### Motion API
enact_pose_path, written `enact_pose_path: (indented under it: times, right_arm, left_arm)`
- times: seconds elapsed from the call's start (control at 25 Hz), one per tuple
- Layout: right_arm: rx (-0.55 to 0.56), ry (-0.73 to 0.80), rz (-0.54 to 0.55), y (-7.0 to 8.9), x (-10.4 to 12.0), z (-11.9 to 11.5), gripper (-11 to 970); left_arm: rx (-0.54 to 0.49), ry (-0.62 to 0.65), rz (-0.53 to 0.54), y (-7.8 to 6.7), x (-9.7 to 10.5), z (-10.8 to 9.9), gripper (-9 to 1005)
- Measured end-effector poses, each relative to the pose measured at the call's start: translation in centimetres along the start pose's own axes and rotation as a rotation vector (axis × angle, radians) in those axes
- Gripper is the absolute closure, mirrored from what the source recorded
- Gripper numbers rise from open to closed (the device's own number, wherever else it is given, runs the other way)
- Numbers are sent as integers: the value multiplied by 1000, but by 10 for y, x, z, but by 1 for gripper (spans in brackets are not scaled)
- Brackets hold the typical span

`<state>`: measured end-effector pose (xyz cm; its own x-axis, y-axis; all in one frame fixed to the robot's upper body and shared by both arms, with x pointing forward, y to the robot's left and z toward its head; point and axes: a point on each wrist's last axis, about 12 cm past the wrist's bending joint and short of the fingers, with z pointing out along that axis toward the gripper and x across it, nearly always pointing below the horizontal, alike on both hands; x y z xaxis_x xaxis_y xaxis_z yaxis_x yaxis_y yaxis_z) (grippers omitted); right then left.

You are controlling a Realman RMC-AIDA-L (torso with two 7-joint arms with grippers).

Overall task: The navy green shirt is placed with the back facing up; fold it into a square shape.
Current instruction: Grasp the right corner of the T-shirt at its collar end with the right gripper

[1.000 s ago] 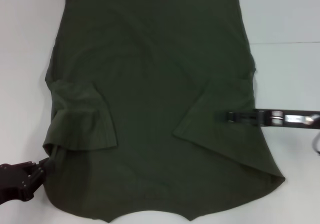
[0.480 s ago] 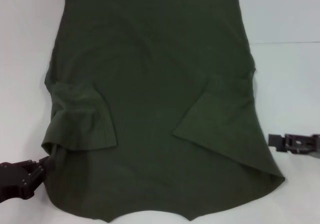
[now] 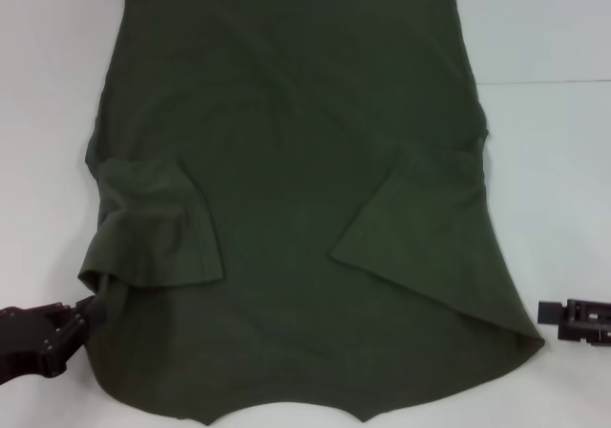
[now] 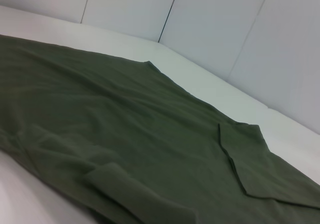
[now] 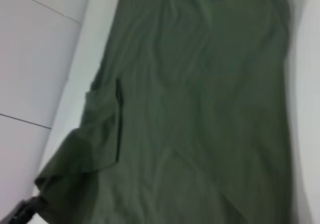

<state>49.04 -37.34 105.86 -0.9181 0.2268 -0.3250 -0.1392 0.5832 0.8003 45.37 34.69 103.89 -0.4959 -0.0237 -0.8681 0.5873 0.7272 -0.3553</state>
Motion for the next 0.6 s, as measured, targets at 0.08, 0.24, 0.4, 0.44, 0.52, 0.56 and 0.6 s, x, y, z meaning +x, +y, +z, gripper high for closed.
enact_pose_path:
  times: [0.08, 0.24, 0.4, 0.44, 0.52, 0.56, 0.6]
  right_arm:
    - [11, 3, 6, -1, 0, 1, 18]
    - [36, 11, 20, -4, 2, 7, 18]
    - [44, 10, 31, -4, 2, 11, 18]
    - [43, 11, 31, -4, 2, 12, 18]
    - [40, 15, 30, -3, 2, 15, 18]
    - [37, 17, 30, -3, 2, 16, 18]
    - [33, 20, 30, -2, 1, 18, 17]
  left_arm:
    - [-1, 0, 1, 0, 0, 0, 944]
    - [-9, 3, 3, 2, -1, 1, 944]
    - [-9, 4, 3, 2, -1, 1, 944]
    - [-10, 3, 4, 2, -1, 1, 944]
    - [-10, 3, 4, 2, -1, 1, 944]
    - [-10, 3, 4, 2, -1, 1, 944]
    - [-10, 2, 4, 2, -1, 1, 944]
